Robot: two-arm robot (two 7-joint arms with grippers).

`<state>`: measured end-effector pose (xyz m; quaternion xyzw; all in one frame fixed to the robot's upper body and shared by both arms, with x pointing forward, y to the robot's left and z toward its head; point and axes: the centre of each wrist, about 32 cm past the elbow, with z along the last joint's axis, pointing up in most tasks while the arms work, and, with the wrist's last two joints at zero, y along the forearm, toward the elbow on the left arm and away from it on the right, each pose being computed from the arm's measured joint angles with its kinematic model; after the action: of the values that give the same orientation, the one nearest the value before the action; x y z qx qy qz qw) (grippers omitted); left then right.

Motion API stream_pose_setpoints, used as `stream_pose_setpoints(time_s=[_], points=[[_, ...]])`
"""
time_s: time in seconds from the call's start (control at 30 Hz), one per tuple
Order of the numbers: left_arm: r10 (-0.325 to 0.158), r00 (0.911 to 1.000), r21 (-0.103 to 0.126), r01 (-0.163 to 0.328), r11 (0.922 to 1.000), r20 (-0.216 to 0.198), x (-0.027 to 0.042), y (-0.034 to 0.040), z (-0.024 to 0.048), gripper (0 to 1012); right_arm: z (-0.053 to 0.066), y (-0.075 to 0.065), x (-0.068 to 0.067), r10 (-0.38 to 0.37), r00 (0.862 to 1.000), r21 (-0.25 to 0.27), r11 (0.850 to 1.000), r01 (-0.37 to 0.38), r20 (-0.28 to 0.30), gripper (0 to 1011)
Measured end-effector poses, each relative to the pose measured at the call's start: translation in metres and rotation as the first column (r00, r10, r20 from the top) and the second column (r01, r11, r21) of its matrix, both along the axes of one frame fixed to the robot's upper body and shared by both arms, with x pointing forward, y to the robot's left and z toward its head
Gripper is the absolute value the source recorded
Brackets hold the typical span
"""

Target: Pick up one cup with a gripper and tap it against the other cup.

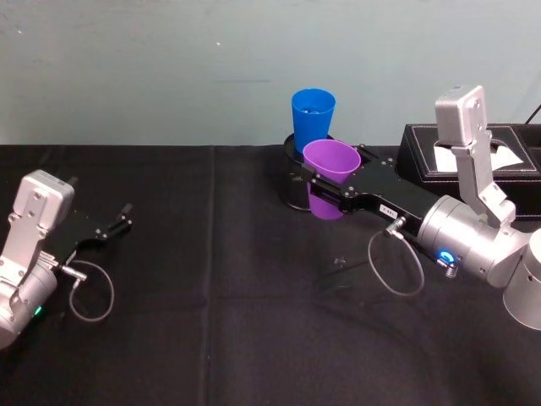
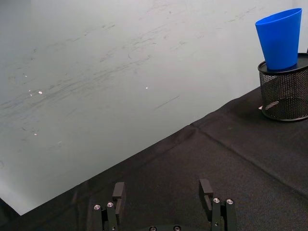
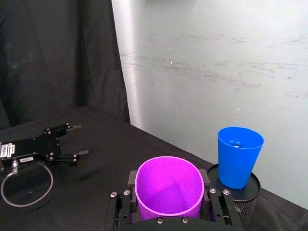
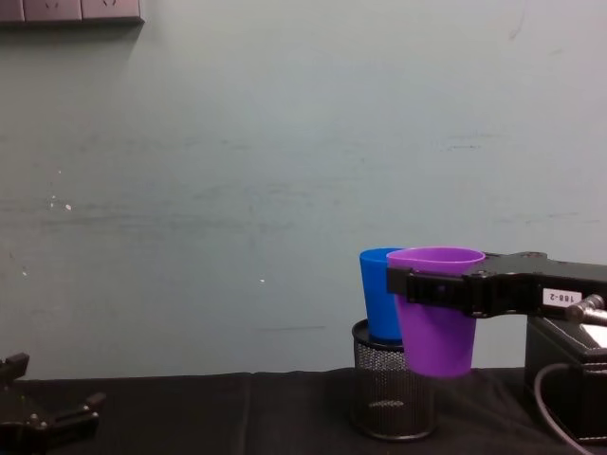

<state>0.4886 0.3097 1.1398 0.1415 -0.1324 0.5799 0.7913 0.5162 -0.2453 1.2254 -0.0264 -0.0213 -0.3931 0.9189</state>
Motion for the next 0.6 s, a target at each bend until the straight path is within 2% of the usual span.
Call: stream_pose_setpoints(time_s=[0.6], points=[[0.0,1.0,0.0,0.0,1.0,0.0,0.0,0.0,0.0,1000,0.0,0.0,0.0,0.0,1.0,0.0,1.0,0.0,0.0,726]])
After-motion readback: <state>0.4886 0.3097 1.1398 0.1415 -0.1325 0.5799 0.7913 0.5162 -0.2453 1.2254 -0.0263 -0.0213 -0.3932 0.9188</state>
